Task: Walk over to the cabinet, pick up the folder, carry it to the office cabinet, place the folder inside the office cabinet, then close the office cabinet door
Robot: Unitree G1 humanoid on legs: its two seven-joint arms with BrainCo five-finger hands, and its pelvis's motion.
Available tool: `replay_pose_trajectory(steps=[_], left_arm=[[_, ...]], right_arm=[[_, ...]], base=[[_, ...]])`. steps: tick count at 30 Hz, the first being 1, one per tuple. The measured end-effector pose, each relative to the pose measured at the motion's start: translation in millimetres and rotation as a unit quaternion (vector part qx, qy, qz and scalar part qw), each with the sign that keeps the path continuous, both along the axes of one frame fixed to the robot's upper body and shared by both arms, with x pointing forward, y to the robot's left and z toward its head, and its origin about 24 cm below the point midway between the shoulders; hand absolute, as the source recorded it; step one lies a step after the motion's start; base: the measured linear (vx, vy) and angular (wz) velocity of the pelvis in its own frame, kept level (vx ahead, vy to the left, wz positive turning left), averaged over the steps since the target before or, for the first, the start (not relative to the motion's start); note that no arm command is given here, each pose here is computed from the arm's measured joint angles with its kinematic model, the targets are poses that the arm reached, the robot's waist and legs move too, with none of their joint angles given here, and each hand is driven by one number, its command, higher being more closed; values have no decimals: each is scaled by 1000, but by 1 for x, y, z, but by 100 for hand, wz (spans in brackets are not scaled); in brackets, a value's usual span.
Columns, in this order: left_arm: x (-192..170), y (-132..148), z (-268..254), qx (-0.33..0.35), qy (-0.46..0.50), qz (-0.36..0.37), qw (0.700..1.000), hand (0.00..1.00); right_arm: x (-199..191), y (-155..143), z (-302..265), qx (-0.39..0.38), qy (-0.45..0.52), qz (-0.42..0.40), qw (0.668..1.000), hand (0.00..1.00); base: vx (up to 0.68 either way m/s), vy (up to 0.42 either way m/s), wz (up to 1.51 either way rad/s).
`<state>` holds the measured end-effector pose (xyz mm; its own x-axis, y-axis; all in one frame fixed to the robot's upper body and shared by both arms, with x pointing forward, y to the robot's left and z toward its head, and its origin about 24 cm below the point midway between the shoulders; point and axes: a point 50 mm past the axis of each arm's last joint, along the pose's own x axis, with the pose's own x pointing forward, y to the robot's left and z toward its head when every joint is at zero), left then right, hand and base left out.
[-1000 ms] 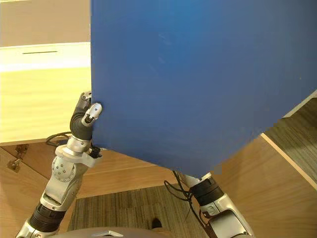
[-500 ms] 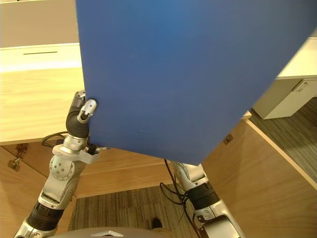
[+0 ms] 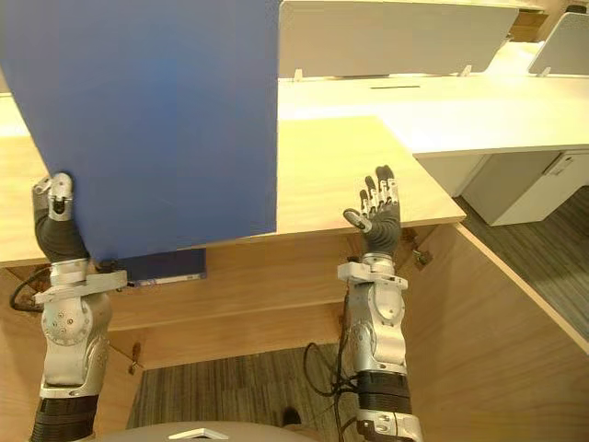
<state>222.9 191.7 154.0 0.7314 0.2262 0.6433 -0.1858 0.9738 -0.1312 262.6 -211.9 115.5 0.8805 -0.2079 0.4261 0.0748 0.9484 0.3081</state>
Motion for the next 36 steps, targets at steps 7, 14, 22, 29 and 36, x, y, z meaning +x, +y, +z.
replay_pose_trajectory(steps=[7,14,22,29,36], left_arm=[[-5,5,9,14,-22,18,1000,100],[-3,1,14,77,-23,4,997,100],[4,-17,22,166,-35,-38,985,100],[12,-25,18,224,-25,-42,973,100],[13,-29,19,234,-28,-51,971,100]], right_arm=[[-10,0,16,-33,-35,2,999,0],[-13,10,35,-93,-76,63,991,0],[-10,24,58,-169,-114,151,967,0],[-8,35,62,-195,-119,201,953,0],[-8,38,60,-196,-110,227,948,0]], base=[[-22,-28,0],[-35,-32,-1],[-19,-16,-1],[0,0,0],[0,0,0]])
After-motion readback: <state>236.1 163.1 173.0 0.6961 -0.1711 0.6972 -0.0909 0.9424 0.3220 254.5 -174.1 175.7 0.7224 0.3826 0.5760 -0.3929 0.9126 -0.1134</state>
